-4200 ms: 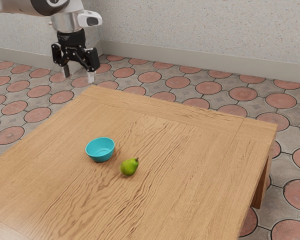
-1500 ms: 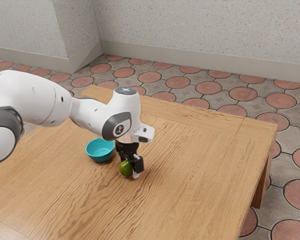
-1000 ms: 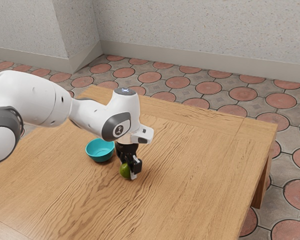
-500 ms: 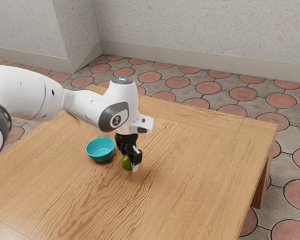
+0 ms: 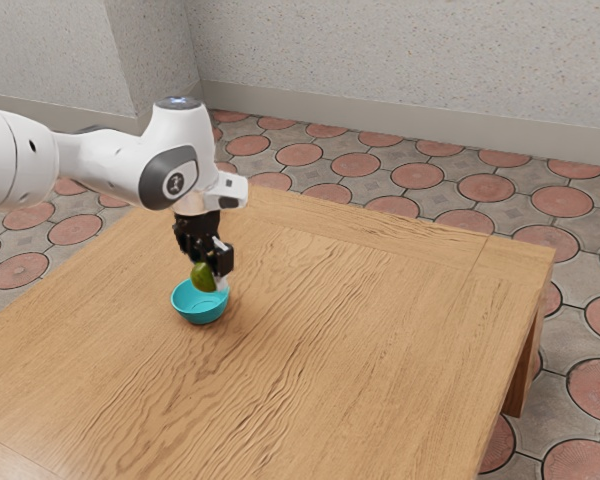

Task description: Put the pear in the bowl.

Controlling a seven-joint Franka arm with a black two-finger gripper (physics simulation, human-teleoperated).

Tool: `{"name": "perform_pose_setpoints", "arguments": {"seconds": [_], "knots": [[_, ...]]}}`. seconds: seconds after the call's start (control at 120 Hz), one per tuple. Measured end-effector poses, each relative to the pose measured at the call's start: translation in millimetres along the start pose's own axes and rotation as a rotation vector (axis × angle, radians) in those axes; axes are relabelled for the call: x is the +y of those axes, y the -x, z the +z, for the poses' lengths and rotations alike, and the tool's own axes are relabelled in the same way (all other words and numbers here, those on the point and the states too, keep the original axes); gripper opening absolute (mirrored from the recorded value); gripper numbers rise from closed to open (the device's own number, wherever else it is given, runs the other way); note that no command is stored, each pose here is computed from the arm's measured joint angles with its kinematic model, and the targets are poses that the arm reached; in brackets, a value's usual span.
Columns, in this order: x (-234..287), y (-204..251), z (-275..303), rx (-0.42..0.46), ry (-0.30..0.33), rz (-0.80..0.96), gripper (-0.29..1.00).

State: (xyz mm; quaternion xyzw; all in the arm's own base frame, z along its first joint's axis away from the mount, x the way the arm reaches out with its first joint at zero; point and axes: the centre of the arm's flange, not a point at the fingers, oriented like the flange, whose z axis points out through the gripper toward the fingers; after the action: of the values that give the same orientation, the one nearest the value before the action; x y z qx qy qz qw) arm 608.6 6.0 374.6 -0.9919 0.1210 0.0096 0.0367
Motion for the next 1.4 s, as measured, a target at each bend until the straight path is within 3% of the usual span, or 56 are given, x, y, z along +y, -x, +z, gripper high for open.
{"name": "perform_pose_setpoints", "arguments": {"seconds": [0.317, 0.883, 1.142, 1.4], "knots": [[-50.9, 23.8, 22.8, -0.101, -0.023, -0.067, 0.08], [-61.0, -10.4, 48.7, -0.112, -0.05, -0.063, 0.07], [-58.1, -12.7, 47.4, -0.108, -0.023, -0.055, 0.47], [-55.6, -12.9, 35.1, -0.09, -0.015, -0.034, 0.63]]}}
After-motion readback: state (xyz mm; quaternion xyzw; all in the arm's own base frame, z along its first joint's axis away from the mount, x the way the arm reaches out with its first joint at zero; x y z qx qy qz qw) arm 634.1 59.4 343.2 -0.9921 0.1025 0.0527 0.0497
